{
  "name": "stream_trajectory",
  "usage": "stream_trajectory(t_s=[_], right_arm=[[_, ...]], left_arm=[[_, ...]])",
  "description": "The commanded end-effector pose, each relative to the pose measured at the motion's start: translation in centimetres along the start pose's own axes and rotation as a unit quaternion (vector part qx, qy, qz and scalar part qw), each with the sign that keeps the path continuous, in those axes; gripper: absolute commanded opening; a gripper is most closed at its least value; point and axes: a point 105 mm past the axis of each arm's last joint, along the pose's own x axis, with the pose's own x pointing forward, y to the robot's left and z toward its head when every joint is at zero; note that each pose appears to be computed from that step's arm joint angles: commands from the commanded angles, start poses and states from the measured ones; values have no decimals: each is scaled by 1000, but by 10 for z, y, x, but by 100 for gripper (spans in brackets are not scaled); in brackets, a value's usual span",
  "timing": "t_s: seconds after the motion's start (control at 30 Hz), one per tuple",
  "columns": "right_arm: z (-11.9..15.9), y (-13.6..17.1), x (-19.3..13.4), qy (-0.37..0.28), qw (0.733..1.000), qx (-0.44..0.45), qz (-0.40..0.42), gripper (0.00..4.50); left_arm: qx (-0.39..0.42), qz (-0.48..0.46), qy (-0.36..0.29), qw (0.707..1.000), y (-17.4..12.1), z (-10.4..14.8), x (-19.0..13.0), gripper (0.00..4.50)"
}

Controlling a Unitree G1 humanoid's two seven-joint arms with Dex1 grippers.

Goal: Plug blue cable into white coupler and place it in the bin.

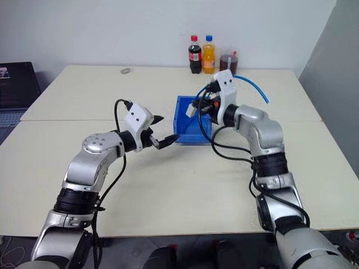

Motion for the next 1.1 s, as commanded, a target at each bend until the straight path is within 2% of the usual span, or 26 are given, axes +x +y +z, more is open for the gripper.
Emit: stream_trajectory(t_s=[0.03, 0.1, 0.27, 0.47, 0.6, 0.7, 0.8, 0.97, 1.1], right_arm=[[3, -8, 14, 24, 999, -34, 0, 150], [0, -13, 14, 43, 998, -53, -1, 198], [-1, -28, -10, 96, 988, -115, 26, 327], [-2, -35, -40, 141, 977, -150, 59, 448], [-9, -34, -85, 175, 961, -191, 102, 448], [-16, -40, -111, 165, 963, -198, 79, 448], [-24, -43, -134, 127, 978, -161, 34, 448], [-21, -26, -136, 74, 989, -126, 13, 448], [-25, -18, -129, 71, 990, -118, 15, 448]], left_arm=[[25, 17, -21, 999, 6, 20, 1, 450], [27, 17, -21, 999, 5, 21, 2, 450], [26, 21, -19, 999, 5, 19, -3, 450], [18, 21, -8, 1000, 13, 14, -9, 450], [-3, 41, 15, 999, 31, 4, -25, 450], [-28, 72, 8, 997, 47, 4, -41, 450], [-21, 103, 13, 994, 61, 0, -61, 450], [-27, 114, 20, 993, 69, -7, -74, 450], [-51, 114, -1, 992, 69, -7, -73, 450]])
